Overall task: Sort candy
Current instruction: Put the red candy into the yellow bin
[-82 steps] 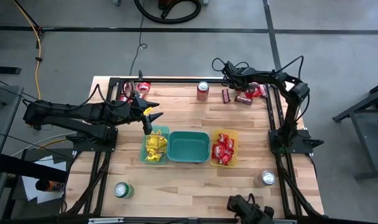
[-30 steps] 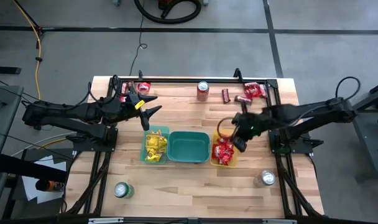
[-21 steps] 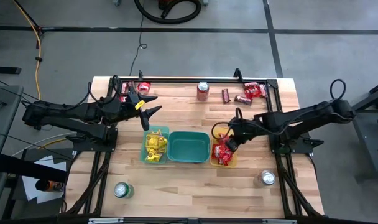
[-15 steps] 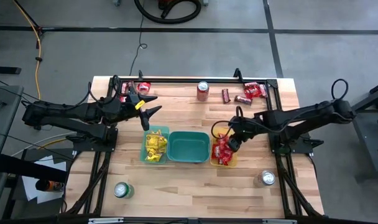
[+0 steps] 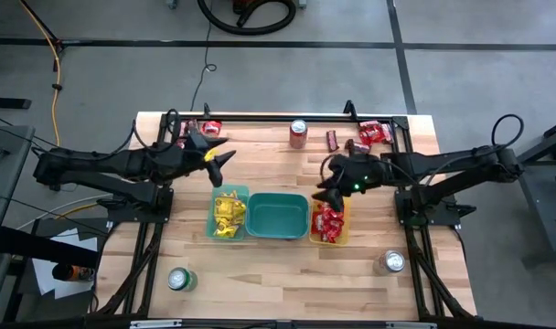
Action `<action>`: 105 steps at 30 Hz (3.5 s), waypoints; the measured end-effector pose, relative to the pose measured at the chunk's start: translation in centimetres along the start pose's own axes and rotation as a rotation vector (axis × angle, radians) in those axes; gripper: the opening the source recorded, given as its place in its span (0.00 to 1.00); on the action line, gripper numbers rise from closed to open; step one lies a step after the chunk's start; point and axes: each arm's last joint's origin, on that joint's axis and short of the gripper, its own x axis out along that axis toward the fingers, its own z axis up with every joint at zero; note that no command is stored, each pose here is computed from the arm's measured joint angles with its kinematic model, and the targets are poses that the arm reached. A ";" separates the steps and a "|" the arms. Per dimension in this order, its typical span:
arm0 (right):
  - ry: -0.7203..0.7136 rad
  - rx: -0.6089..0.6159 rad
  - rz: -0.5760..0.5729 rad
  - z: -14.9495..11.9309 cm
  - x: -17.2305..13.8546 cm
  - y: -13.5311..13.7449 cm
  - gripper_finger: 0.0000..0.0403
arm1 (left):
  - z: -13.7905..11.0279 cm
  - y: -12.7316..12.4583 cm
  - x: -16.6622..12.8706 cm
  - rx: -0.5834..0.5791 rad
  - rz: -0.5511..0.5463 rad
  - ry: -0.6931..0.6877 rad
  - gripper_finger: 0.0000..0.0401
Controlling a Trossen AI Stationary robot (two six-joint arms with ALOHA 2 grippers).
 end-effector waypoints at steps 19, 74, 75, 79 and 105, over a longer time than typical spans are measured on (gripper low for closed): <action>-0.238 0.021 -0.055 4.0 -0.1 -2.7 0.59 | -6.7 14.2 8.3 -0.310 0.468 0.959 0.49; -0.504 -0.282 0.322 7.4 0.9 1.8 0.59 | 1.0 5.0 3.1 -0.143 -0.505 0.230 0.01; -0.496 -0.318 0.311 7.6 1.0 2.2 0.59 | 1.1 4.1 2.9 -0.125 -0.543 0.222 0.01; -0.440 -0.454 0.252 8.6 2.1 3.6 0.59 | 1.3 1.0 2.7 -0.061 -0.663 0.183 0.00; -0.138 -0.704 0.180 9.9 7.9 6.0 0.35 | 0.1 -2.9 6.2 0.029 -0.757 0.152 0.08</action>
